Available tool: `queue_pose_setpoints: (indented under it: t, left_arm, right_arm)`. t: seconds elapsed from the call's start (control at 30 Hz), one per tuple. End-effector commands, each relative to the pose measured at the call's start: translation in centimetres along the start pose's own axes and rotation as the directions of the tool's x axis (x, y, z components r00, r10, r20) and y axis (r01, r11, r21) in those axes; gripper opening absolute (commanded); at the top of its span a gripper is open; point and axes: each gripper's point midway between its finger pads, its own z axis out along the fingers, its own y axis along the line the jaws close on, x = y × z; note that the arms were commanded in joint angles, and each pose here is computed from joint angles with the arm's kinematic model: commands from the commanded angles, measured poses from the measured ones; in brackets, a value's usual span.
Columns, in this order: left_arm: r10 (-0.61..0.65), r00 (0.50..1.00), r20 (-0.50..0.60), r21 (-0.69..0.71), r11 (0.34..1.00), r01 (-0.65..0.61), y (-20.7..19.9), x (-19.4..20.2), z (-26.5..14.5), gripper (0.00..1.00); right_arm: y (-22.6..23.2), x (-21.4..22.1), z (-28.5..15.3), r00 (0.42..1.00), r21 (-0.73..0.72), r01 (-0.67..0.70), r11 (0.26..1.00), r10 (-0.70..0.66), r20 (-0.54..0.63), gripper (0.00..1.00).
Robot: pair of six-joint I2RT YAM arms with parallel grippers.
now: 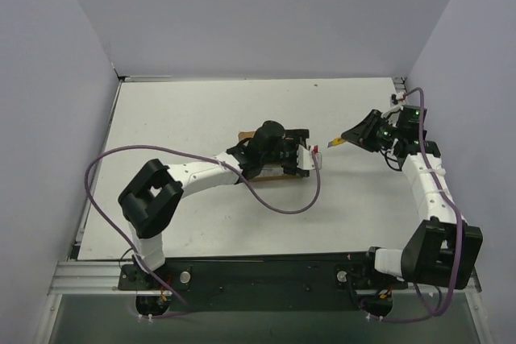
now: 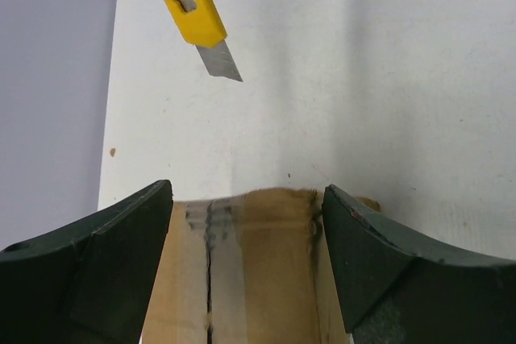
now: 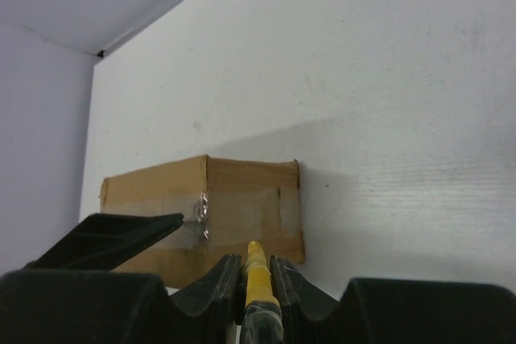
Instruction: Unpack the express box
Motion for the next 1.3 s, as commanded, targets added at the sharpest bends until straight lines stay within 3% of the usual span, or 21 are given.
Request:
queue_pose_setpoints:
  t: [0.0,0.1,0.33,0.6,1.27]
  left_arm:
    - [-0.136,0.988,0.074,-0.017,0.99,0.138,2.7,-3.5,-4.2,0.84]
    - [-0.162,0.986,0.03,-0.003,0.987,0.162,1.5,-2.7,-5.9,0.84]
    - [-0.185,0.979,-0.091,-0.066,0.982,0.179,2.0,0.8,-6.9,0.85]
    - [-0.254,0.959,-0.122,0.028,0.965,0.26,0.3,1.3,-6.0,0.84]
    - [-0.289,0.948,-0.132,0.015,0.956,0.294,0.9,1.8,-4.2,0.83]
  right_arm:
    - [1.9,-3.8,1.1,0.985,-0.163,-0.156,0.974,0.165,0.046,0.0]
    - [2.9,-4.6,2.5,0.978,-0.264,-0.191,0.945,0.207,0.034,0.0]
    - [2.1,-4.7,4.9,0.953,-0.299,-0.276,0.913,0.3,0.035,0.0]
    - [2.7,-4.3,6.3,0.959,-0.311,-0.245,0.918,0.276,0.061,0.0]
    - [2.3,-1.5,6.7,0.963,-0.267,-0.246,0.932,0.266,0.041,0.0]
